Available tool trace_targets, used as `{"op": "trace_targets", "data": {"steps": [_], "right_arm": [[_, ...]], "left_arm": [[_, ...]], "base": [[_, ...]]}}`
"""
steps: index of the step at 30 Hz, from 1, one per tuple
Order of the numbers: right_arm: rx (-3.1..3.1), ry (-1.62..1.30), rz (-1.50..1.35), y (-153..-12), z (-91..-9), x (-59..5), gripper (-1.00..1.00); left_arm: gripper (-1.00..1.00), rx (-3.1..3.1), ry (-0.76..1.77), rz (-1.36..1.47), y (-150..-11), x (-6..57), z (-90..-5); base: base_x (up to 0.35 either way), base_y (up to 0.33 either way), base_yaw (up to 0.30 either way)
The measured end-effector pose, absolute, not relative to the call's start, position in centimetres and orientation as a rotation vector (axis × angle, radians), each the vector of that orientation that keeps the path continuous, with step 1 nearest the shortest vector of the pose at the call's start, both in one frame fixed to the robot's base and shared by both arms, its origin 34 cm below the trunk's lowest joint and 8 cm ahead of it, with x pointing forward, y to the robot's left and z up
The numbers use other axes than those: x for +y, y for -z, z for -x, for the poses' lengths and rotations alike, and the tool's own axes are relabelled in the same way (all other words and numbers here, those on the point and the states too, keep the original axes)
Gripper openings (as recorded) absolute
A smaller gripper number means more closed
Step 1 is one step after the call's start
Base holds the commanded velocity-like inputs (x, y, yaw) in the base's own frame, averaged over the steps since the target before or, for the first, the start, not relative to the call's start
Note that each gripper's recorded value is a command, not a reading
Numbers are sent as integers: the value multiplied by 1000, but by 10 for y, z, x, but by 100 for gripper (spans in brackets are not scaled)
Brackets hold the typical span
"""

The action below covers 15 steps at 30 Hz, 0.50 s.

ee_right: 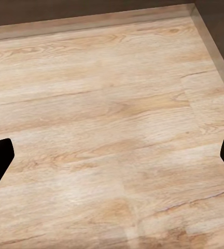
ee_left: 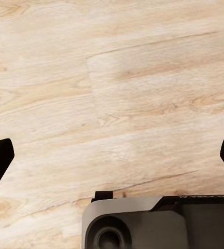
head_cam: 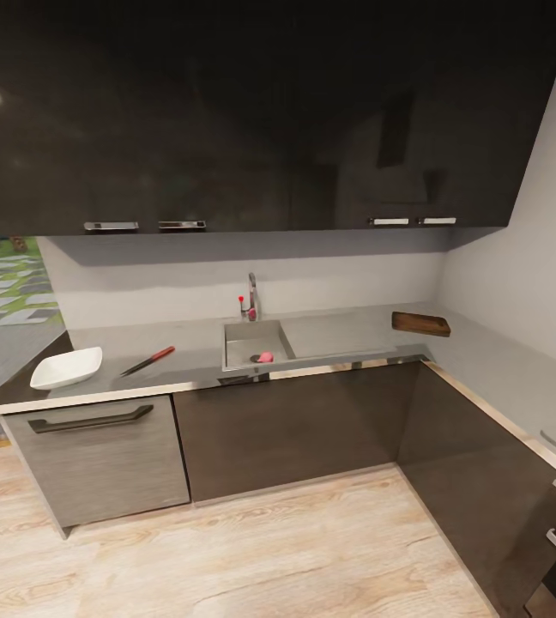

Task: In the kitchen, take the Vidalia onion out of the sink, dice it on the chopping board with the paring knife, put the diced onion into the bowl on the countertop, then place both the paring knife and the chopping board into the sink.

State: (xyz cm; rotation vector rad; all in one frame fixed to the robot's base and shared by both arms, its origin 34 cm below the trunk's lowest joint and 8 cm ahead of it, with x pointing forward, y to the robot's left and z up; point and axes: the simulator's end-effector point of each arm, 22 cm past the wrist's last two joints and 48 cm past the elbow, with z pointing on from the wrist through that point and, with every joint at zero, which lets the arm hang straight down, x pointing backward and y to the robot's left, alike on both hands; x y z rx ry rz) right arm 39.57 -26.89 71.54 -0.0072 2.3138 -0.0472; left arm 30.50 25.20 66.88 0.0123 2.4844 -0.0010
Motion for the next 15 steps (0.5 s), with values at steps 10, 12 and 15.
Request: {"op": "trace_targets", "data": {"steps": [10, 12, 15], "right_arm": [[2303, 48, 6, -718, -400, -269, 100], [2279, 47, 5, -725, -407, -269, 100], [2206, 47, 6, -746, -433, -268, 100]], "left_arm": [[100, 2487, 3, -11, -668, 251, -304], [100, 2487, 2, -11, -668, 251, -304], [100, 2487, 3, -11, -668, 251, -304]], "base": [[0, 0, 0], [0, 0, 0], [0, 0, 0]]}}
